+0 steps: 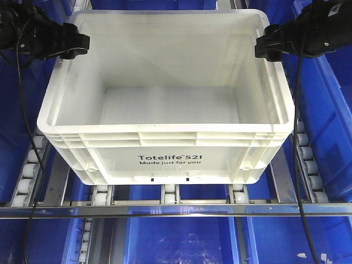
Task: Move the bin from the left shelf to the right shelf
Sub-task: 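Open both grippers and release the crate rims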
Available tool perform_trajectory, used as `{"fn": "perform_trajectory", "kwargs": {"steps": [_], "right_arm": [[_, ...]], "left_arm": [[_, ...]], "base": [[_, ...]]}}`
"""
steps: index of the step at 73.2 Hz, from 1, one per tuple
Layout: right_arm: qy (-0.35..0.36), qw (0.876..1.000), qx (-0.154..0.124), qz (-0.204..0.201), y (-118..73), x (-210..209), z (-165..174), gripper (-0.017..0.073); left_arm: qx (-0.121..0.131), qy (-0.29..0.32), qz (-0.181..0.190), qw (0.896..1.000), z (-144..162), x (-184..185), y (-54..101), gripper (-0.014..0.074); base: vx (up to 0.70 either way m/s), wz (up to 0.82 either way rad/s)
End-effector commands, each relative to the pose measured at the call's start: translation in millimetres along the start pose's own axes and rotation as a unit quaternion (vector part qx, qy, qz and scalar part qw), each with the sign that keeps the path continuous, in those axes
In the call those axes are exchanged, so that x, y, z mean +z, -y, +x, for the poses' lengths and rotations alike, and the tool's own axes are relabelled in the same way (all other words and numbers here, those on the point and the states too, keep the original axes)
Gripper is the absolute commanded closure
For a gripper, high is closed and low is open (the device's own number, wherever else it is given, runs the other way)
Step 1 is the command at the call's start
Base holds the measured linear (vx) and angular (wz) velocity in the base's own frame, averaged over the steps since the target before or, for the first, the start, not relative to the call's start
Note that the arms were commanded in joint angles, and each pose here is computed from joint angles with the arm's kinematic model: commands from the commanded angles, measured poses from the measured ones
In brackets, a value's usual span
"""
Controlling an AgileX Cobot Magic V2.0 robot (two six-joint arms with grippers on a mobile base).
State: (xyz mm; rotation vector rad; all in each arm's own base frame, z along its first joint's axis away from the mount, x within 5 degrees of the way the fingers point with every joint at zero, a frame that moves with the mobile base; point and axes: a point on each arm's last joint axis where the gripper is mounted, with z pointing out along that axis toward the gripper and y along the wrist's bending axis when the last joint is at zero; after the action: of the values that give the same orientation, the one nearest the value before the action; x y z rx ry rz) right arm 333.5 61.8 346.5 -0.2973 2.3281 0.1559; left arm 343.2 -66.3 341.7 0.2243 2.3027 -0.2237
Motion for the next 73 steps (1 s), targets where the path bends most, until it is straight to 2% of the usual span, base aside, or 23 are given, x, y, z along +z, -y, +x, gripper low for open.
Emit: {"fn": "perform_trajectory", "kwargs": {"steps": [1, 11, 25, 36, 51, 58, 73], "right_arm": [[0.059, 0.998, 0.001, 0.005, 0.3, -25.0, -15.9, 0.0004], [0.058, 0.998, 0.001, 0.005, 0.1, -26.6, -15.6, 0.0004], [0.089, 0.996, 0.006, 0.003, -1.1, -37.2, -20.4, 0.0004], [0.1, 0.995, 0.007, 0.003, -1.8, -41.0, -17.1, 0.0004], [0.129, 0.992, 0.015, 0.013, -0.8, -35.2, 7.8, 0.0004], [0.149, 0.989, 0.018, 0.019, -0.9, -39.1, 22.0, 0.0004], [0.204, 0.978, 0.008, 0.035, -2.8, -62.5, 54.6, 0.0006]], "left_arm": [[-0.01, 0.062, 0.004, 0.998, -17.5, -24.7, 3.5, 0.0125], [-0.008, 0.069, 0.004, 0.998, -18.6, -31.1, 4.2, 0.0125], [-0.002, 0.117, 0.001, 0.993, -25.6, -58.9, 6.7, 0.0125], [0.005, 0.118, -0.004, 0.993, -22.4, -64.5, 6.5, 0.0125], [0.006, 0.108, -0.016, 0.994, 5.8, -52.1, 2.5, 0.0125], [0.004, 0.122, -0.021, 0.992, 20.8, -52.9, 1.3, 0.0125], [0.012, 0.168, -0.032, 0.985, 51.1, -77.1, 1.4, 0.0125]], "base": [[0.0, 0.0], [0.0, 0.0], [0.0, 0.0], [0.0, 0.0], [0.0, 0.0], [0.0, 0.0], [0.0, 0.0]]}}
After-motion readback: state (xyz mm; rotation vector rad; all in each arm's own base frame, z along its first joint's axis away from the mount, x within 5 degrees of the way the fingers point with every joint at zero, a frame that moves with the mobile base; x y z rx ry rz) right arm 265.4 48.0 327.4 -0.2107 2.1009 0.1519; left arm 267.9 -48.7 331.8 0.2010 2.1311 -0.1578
